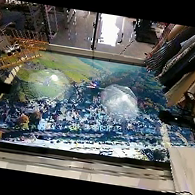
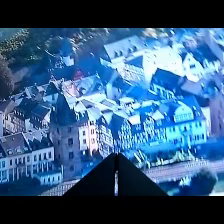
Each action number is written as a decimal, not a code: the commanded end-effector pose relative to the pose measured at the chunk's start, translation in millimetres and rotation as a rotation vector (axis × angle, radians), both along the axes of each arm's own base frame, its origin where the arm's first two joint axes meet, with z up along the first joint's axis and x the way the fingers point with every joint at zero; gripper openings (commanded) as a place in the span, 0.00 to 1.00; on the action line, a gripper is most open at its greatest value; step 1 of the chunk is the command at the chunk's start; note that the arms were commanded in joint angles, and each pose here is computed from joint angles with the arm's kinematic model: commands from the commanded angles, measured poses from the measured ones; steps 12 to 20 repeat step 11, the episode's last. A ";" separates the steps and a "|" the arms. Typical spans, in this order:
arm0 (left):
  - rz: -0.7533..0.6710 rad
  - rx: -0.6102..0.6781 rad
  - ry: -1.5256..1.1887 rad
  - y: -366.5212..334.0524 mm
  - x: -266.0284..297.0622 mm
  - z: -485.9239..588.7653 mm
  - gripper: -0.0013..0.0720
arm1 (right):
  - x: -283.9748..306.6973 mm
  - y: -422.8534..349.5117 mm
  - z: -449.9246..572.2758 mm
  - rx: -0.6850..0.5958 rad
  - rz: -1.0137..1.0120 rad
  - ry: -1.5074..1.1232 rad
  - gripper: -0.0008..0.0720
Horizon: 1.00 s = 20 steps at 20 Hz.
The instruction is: Fold the clothes and pants, and hang the long-sleeved shirts on hangers.
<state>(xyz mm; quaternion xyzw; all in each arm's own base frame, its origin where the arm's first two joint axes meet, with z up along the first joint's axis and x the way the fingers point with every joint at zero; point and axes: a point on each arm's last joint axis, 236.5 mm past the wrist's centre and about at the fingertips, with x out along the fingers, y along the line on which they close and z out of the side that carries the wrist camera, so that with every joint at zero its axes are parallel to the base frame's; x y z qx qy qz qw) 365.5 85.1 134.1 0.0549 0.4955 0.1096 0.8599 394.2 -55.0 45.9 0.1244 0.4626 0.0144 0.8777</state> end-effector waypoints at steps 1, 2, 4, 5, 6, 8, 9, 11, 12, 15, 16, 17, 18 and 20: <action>0.103 0.026 -0.112 36.7 6.2 19.6 0.03 | 48.6 35.9 24.7 -0.203 0.088 -0.216 0.04; 0.107 0.046 -0.108 40.9 5.1 20.4 0.03 | 53.6 35.5 30.4 -0.200 0.077 -0.246 0.04; 0.107 0.050 -0.107 41.7 4.8 20.6 0.03 | 59.9 32.7 37.6 -0.209 0.065 -0.285 0.04; 0.107 0.050 -0.107 41.5 4.9 20.6 0.03 | 61.6 32.1 39.7 -0.211 0.061 -0.296 0.04; 0.106 0.050 -0.107 41.1 5.0 20.6 0.03 | 62.5 31.7 40.8 -0.212 0.059 -0.302 0.04; 0.106 0.050 -0.107 41.1 5.0 20.6 0.03 | 62.5 31.7 40.7 -0.213 0.059 -0.302 0.04; 0.106 0.050 -0.107 41.1 5.0 20.6 0.03 | 62.5 31.7 40.8 -0.212 0.059 -0.302 0.04; 0.106 0.050 -0.107 41.1 5.0 20.6 0.03 | 62.5 31.7 40.8 -0.212 0.059 -0.302 0.04; 0.106 0.050 -0.107 41.1 5.0 20.6 0.03 | 62.5 31.7 40.8 -0.212 0.059 -0.302 0.04; 0.106 0.050 -0.107 41.1 5.0 20.6 0.03 | 62.5 31.7 40.8 -0.212 0.059 -0.302 0.04; 0.106 0.050 -0.107 41.1 5.0 20.6 0.03 | 62.5 31.7 40.8 -0.212 0.059 -0.302 0.04; 0.106 0.050 -0.107 41.1 5.0 20.6 0.03 | 62.5 31.7 40.8 -0.212 0.059 -0.302 0.04; 0.106 0.050 -0.107 41.1 5.0 20.6 0.03 | 62.5 31.7 40.8 -0.212 0.059 -0.302 0.04; 0.106 0.050 -0.107 41.1 5.0 20.6 0.03 | 62.5 31.7 40.8 -0.212 0.059 -0.302 0.04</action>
